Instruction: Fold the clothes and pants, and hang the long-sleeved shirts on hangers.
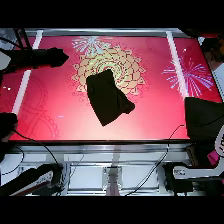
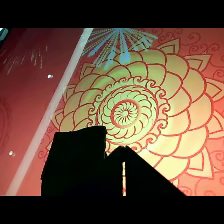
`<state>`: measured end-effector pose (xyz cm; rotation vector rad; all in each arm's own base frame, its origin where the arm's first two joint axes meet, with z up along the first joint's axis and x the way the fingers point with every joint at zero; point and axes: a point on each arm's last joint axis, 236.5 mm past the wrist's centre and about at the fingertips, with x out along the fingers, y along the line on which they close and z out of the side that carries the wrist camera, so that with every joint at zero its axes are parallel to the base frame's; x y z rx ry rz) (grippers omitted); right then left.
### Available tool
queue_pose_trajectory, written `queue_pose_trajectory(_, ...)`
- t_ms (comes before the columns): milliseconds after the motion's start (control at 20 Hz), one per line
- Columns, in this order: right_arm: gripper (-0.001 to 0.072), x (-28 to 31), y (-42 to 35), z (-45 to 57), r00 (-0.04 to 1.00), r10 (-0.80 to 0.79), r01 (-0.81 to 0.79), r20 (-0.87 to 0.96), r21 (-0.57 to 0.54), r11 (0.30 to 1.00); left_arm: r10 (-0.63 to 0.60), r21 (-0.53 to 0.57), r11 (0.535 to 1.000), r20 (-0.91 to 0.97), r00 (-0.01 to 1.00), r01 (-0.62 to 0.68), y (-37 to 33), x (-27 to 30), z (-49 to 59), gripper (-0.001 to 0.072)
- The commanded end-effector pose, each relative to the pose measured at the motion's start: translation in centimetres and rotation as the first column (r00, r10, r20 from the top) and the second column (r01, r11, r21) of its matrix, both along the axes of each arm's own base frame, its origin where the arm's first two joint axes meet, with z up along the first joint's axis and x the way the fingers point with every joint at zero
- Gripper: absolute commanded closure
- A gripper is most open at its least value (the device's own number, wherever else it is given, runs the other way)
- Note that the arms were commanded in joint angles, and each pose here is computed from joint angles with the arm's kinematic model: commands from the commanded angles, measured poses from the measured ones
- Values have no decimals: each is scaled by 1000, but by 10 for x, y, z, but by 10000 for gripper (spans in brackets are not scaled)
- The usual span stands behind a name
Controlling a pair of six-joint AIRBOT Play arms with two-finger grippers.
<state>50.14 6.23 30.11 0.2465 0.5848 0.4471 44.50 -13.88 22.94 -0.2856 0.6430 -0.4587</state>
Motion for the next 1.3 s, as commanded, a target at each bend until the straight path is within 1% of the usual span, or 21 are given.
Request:
queue_pose_trajectory(0,685,0,0,1,1000,0,0,1,0,1000,0,0,1000,-1,1000,0,0,0,0,694)
queue_pose_trajectory(200,685,0,0,1,1000,0,0,1,0,1000,0,3,1000,0,1000,0,0,0,-1,694)
queue_pose_trajectory(250,685,0,0,1,1000,0,0,1,0,1000,-1,25,1000,5,1000,1,3,2,-3,694)
queue_pose_trajectory(350,685,0,0,1,1000,0,0,1,0,1000,-27,114,993,30,999,24,10,5,-11,694)
queue_pose_trajectory(400,685,0,0,1,1000,0,0,1,0,1000,-25,123,992,25,999,22,12,7,-14,694)
queue_pose_trajectory(1100,685,0,0,1,1000,-1,1,4,2,1000,-27,132,990,-116,993,43,11,29,-78,694)
queue_pose_trajectory(1150,685,1,1,3,1000,-1,1,10,9,1000,-21,153,987,-126,992,41,15,31,-86,695)
queue_pose_trajectory(1250,685,0,6,6,1000,11,-12,14,27,1000,-2,229,973,-148,989,37,28,36,-105,695)
